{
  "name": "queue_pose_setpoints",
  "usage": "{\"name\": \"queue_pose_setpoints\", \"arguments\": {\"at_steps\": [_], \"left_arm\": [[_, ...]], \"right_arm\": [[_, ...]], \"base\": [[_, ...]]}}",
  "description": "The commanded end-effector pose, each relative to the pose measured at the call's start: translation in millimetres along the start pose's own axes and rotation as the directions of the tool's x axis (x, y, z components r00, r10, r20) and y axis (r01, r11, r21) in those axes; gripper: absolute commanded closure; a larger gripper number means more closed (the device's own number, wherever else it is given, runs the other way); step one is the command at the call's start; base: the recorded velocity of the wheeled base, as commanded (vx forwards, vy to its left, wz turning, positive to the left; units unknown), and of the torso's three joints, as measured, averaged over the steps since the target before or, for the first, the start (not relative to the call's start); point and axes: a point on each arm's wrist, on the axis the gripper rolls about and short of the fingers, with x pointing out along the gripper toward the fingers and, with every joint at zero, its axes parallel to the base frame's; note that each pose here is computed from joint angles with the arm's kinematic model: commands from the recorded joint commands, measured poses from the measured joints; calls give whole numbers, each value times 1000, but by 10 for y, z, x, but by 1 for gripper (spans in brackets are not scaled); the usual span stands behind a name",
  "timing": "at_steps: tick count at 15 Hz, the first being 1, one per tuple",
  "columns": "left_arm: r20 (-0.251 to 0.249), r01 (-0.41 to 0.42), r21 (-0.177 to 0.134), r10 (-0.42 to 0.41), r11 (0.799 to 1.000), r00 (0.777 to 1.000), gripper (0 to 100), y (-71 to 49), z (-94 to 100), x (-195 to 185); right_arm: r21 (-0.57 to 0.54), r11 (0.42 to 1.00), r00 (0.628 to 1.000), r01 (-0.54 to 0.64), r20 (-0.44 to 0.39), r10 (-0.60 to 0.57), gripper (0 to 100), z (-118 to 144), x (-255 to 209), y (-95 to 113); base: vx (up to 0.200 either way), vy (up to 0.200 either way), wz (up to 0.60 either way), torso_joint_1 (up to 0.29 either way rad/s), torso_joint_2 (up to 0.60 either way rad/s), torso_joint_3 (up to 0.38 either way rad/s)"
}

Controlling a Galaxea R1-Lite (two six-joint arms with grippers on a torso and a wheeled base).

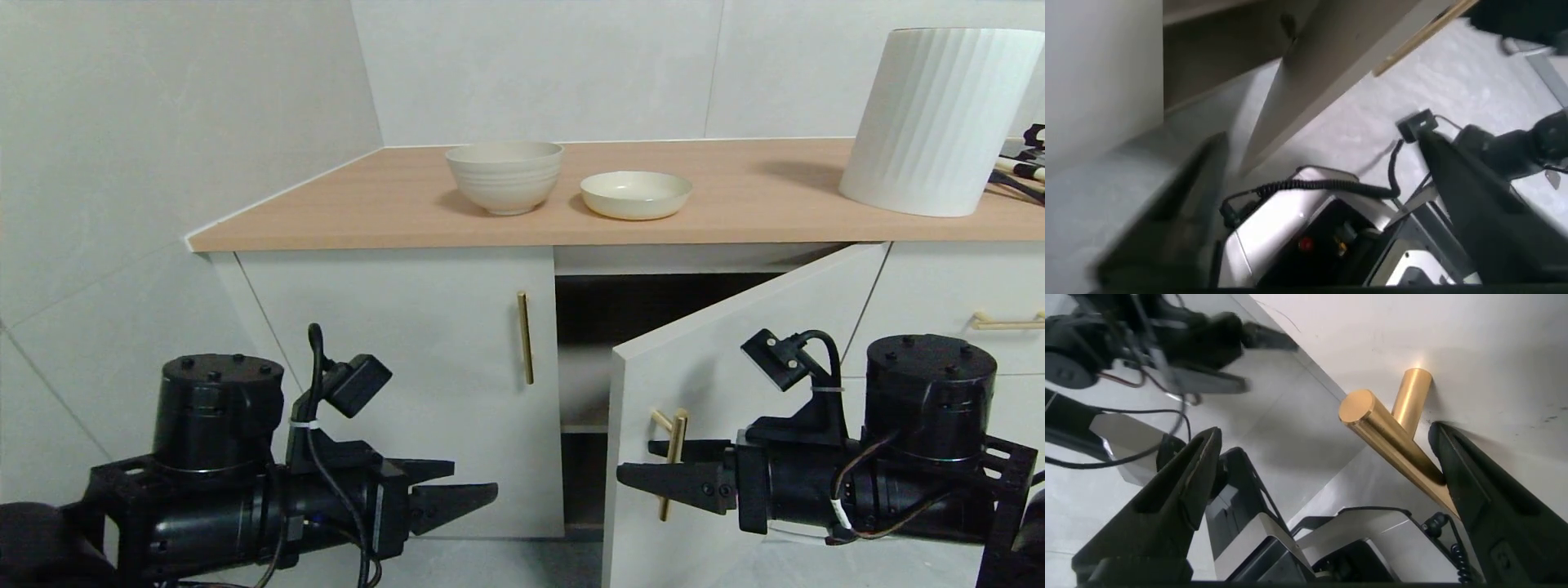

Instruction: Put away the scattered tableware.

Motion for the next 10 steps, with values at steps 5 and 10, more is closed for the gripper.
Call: {"name": "queue_pose_setpoints", "arguments": {"at_steps": [5, 10], "left_arm": [[67, -135, 52, 132, 989, 989, 100, 131, 145, 247], [182, -61, 165, 30, 984, 983, 100, 269, 281, 850]], "right_arm": [[12, 1000, 1000, 5, -21, -5, 0, -42, 29, -19], [16, 1000, 1000, 8, -28, -8, 0, -63, 31, -28]], "base": [[0, 0, 0, 0, 0, 0], [0, 0, 0, 0, 0, 0]]}}
